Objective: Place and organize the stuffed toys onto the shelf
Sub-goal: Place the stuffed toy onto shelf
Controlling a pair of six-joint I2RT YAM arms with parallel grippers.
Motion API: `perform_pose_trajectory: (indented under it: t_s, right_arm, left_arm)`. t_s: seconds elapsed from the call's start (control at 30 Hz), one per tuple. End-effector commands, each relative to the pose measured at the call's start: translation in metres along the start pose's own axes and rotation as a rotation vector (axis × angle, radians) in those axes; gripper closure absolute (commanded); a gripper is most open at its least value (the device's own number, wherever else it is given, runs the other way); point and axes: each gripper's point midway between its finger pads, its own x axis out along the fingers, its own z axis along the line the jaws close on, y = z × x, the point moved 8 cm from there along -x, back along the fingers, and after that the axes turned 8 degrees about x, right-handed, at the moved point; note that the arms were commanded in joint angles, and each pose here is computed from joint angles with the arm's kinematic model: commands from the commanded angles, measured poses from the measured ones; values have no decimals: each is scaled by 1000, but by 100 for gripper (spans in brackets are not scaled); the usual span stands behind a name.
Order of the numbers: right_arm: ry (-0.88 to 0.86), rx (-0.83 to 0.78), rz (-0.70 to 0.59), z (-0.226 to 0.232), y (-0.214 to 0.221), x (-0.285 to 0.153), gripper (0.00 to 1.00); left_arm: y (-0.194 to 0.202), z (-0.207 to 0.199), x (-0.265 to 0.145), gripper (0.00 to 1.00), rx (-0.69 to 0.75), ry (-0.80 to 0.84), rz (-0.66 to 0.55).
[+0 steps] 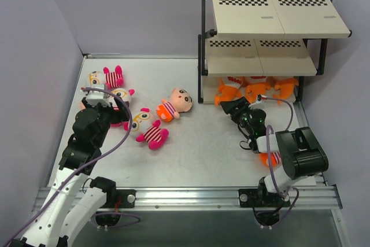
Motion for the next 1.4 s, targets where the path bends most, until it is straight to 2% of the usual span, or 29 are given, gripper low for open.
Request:
perform_pose_trajectory:
  t_s: [0.0, 0.33, 0.73, 0.9, 1.07, 1.1, 1.2, 1.23, 1.37]
  right_arm:
    - [-24, 53, -175, 24, -16, 2, 32]
    - [83, 101, -276, 26, -21, 15, 30]
    - [137, 97, -295, 11, -16, 45, 32]
    - [140, 80, -289, 6, -14, 55, 36]
    - [141, 67, -275, 2, -11, 61, 48]
    - [145, 56, -271, 1, -11, 61, 54]
    - [136, 21, -256, 2, -10, 62, 64]
    - [135, 10, -254, 3, -11, 63, 70]
    - [135, -38, -234, 5, -10, 65, 88]
  left_arm:
    - [-3, 0, -3, 15, 0, -7, -24]
    - [-4, -1, -7, 15, 2, 0, -36]
    - [-4, -2, -9, 16, 6, 2, -37]
    - [-4, -2, -9, 15, 9, -2, -35]
    - [-4, -2, -9, 16, 10, 0, -35]
    - [-4, -2, -9, 15, 10, -2, -36]
    - [-3, -2, -9, 15, 10, -2, -35]
    - [-4, -2, -9, 15, 10, -2, -35]
    - [-3, -2, -9, 16, 12, 1, -33]
